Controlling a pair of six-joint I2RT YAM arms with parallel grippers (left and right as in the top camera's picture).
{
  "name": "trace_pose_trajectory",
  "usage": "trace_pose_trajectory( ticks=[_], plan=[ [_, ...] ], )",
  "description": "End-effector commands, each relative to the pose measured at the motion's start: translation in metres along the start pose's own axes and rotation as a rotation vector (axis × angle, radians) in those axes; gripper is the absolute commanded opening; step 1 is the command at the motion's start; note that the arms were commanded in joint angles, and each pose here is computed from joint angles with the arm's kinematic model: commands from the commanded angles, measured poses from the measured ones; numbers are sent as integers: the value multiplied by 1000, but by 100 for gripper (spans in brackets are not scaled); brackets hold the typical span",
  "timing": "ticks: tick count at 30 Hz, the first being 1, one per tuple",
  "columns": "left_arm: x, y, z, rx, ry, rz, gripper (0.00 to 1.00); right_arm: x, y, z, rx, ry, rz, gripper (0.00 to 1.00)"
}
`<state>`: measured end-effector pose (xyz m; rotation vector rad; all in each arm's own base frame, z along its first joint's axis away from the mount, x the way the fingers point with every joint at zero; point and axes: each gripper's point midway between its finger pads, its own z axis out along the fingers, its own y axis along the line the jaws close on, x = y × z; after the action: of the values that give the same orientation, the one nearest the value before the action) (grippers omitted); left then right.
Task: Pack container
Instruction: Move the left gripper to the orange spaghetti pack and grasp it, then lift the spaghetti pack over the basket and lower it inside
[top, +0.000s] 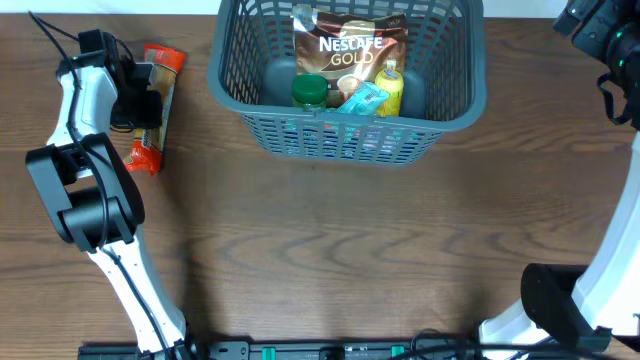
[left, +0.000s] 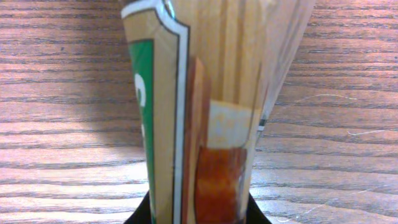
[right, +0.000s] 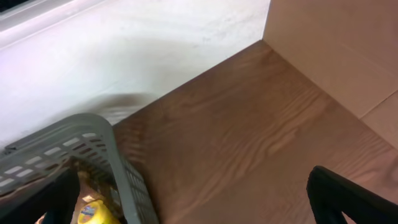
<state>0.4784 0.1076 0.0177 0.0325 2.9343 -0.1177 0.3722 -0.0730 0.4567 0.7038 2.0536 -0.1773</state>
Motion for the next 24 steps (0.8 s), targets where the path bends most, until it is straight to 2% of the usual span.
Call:
trace_pose_trajectory(
  ticks=[1, 6, 14, 20, 24],
  plan=[
    [15, -4, 25, 29, 61, -1, 6, -1, -4, 1, 16, -3, 16, 99],
    [-16, -1, -18, -4, -55, 0, 6, -1, -4, 1, 16, -3, 16, 99],
    [-70, -9, -168, -97, -395, 53, 6, -1, -4, 1, 16, -3, 16, 99],
    [-80, -45, -298, -151, -682, 134, 6, -1, -4, 1, 16, -3, 16, 99],
    [-78, -100, -374, -83, -892, 276, 6, -1, -4, 1, 16, -3, 16, 99]
  ],
)
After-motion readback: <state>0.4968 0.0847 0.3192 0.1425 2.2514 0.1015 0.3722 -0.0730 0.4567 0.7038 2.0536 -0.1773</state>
